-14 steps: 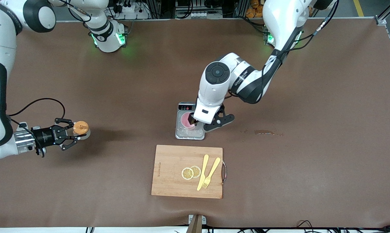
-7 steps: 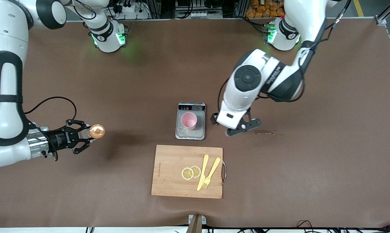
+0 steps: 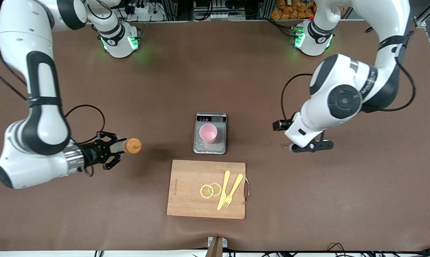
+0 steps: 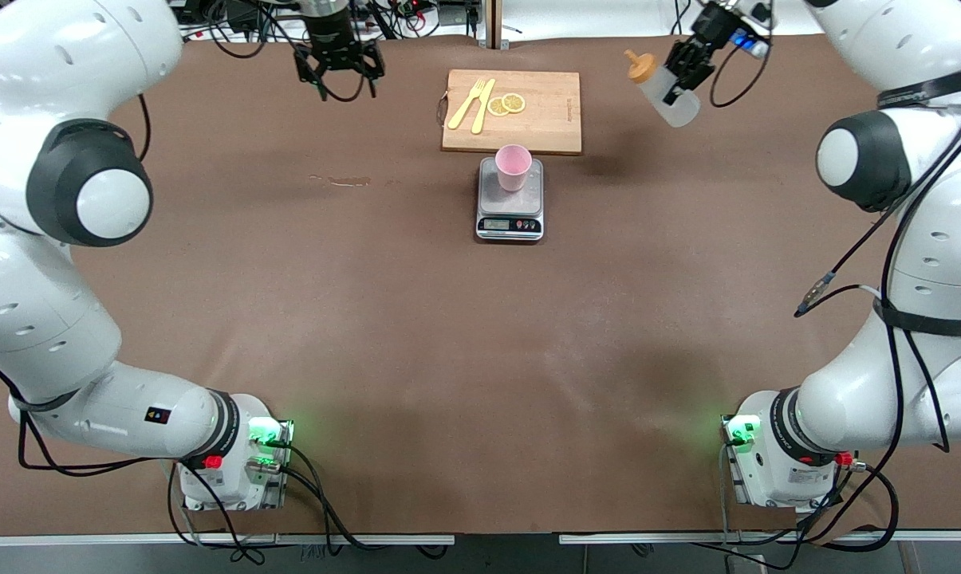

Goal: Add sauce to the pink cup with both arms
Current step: 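Release the cup and raise the left gripper while the right gripper brings the bottle, then tilt the bottle over the pink cup with the right gripper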

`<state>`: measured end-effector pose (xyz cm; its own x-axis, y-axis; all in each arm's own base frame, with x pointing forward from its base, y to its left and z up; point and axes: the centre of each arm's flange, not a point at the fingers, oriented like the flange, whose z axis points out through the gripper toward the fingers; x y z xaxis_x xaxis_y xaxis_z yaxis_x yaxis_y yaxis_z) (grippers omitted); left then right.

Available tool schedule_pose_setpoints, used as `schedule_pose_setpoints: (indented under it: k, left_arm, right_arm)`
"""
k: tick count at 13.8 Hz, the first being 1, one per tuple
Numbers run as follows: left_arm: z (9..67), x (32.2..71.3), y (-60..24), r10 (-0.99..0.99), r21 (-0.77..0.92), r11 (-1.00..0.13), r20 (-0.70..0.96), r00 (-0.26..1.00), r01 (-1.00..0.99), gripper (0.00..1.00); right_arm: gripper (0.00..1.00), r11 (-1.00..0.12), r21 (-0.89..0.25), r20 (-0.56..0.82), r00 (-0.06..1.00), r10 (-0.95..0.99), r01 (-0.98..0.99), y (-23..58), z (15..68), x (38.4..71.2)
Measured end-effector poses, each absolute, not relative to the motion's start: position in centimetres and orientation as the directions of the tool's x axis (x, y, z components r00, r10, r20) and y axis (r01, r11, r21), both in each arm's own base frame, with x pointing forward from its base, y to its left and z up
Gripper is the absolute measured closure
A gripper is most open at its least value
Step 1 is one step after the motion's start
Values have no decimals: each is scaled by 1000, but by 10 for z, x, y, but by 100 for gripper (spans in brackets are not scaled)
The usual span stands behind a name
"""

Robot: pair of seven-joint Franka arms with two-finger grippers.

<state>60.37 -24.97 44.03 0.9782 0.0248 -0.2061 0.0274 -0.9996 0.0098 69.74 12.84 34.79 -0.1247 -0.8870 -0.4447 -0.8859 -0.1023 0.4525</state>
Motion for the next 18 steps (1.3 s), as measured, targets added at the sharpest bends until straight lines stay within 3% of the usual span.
schedule_pose_setpoints:
  k: [10, 18]
  left_arm:
    - [463, 566, -203, -111, 5, -994, -230, 967, -113, 0]
    - [475, 561, -176, -184, 5, -982, -209, 961, -187, 0]
  right_arm:
    - [59, 3, 461, -211, -113, -971, -888, 240, 368, 673]
    - [59, 74, 384, -9, -83, -996, -920, 337, 365, 635]
